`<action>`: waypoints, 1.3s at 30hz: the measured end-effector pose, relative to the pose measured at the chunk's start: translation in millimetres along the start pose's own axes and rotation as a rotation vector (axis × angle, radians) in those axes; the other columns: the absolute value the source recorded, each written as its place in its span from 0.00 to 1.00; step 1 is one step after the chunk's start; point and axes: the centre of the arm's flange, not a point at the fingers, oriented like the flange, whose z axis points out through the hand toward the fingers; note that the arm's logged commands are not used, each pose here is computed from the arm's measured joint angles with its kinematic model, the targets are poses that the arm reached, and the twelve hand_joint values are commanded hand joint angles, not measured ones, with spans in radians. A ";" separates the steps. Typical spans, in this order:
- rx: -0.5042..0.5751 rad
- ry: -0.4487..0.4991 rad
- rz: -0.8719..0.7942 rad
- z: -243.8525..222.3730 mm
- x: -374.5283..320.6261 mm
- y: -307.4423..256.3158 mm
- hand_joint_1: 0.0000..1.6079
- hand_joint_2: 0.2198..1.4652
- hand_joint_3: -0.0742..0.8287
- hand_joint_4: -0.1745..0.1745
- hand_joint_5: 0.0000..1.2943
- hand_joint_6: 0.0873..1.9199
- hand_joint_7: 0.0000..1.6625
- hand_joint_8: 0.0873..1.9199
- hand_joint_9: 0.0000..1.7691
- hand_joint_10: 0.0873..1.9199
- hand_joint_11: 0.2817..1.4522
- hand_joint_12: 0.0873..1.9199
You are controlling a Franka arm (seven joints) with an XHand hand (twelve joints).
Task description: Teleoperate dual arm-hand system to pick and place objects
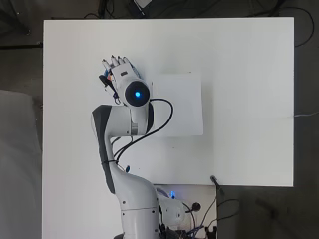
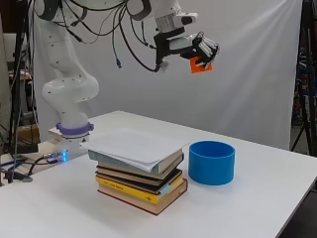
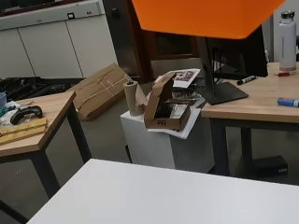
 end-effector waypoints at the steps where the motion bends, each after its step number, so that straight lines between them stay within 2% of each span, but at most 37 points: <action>1: 0.017 -0.005 -0.001 8.3 5.6 6.6 0.56 0.82 0.08 1.00 0.56 0.73 0.57 1.00 0.75 1.00 0.69 1.00; 5: 0.139 -0.008 -0.002 56.3 17.1 41.8 0.56 0.82 0.08 1.00 0.56 0.72 0.52 1.00 0.71 1.00 0.66 1.00; 9: 0.196 -0.021 0.008 91.9 25.7 58.4 0.56 0.82 0.08 1.00 0.56 0.71 0.50 1.00 0.69 1.00 0.64 1.00; 10: 0.210 -0.024 0.002 104.5 30.7 59.0 0.62 0.84 0.09 0.64 0.50 0.72 0.47 0.97 0.67 1.00 0.62 1.00; 11: 0.227 -0.028 -0.005 120.8 33.4 60.3 0.65 0.87 0.09 0.35 0.43 0.75 0.45 0.94 0.64 1.00 0.60 1.00; 12: 0.243 -0.029 -0.007 136.0 33.5 62.3 0.67 0.90 0.10 0.18 0.39 0.78 0.43 0.94 0.62 1.00 0.57 1.00; 13: 0.261 -0.033 -0.014 151.1 33.8 64.0 0.68 0.91 0.09 0.08 0.36 0.79 0.41 0.94 0.60 1.00 0.56 1.00; 15: 0.293 -0.046 -0.048 176.9 34.3 64.3 0.69 0.91 0.09 0.01 0.39 0.76 0.40 0.95 0.62 1.00 0.58 1.00; 16: 0.303 -0.051 -0.061 186.2 32.8 63.7 0.70 0.91 0.08 0.02 0.41 0.75 0.39 0.95 0.62 1.00 0.59 1.00; 17: 0.313 -0.053 -0.071 192.6 30.6 61.2 0.70 0.91 0.08 0.07 0.42 0.75 0.39 0.95 0.61 1.00 0.57 1.00; 19: 0.340 -0.048 -0.089 202.4 21.3 50.7 0.68 0.90 0.08 0.30 0.41 0.79 0.40 0.89 0.53 1.00 0.46 0.98; 21: 0.363 -0.047 -0.090 208.6 6.7 39.7 0.67 0.90 0.08 0.43 0.40 0.83 0.41 0.84 0.49 1.00 0.39 0.95; 22: 0.372 -0.052 -0.077 211.0 -3.1 34.5 0.67 0.90 0.08 0.45 0.39 0.84 0.41 0.84 0.48 1.00 0.38 0.94; 26: 0.372 -0.079 -0.002 213.1 -47.6 32.7 0.67 0.92 0.09 0.37 0.37 0.84 0.40 0.88 0.49 1.00 0.39 0.95; 29: 0.352 -0.053 0.006 208.5 -55.1 42.4 0.66 0.91 0.08 0.47 0.38 0.87 0.40 0.83 0.47 1.00 0.37 0.94; 33: 0.329 -0.027 0.038 199.1 -40.5 56.2 0.67 0.90 0.08 0.54 0.41 0.88 0.41 0.78 0.48 1.00 0.39 0.95; 36: 0.321 -0.010 0.018 201.6 -28.9 60.5 0.67 0.89 0.08 0.55 0.42 0.88 0.42 0.77 0.49 1.00 0.41 0.97; 37: 0.327 -0.006 0.005 205.4 -26.3 59.2 0.57 0.85 0.07 0.56 0.37 0.68 0.39 0.58 0.45 0.79 0.33 0.80; 38: 0.330 -0.001 -0.011 207.2 -23.4 58.3 0.37 0.76 0.06 0.52 0.24 0.42 0.28 0.34 0.34 0.50 0.23 0.52; 39: 0.332 0.002 -0.022 207.1 -20.9 58.3 0.21 0.68 0.06 0.49 0.13 0.21 0.16 0.16 0.22 0.27 0.16 0.28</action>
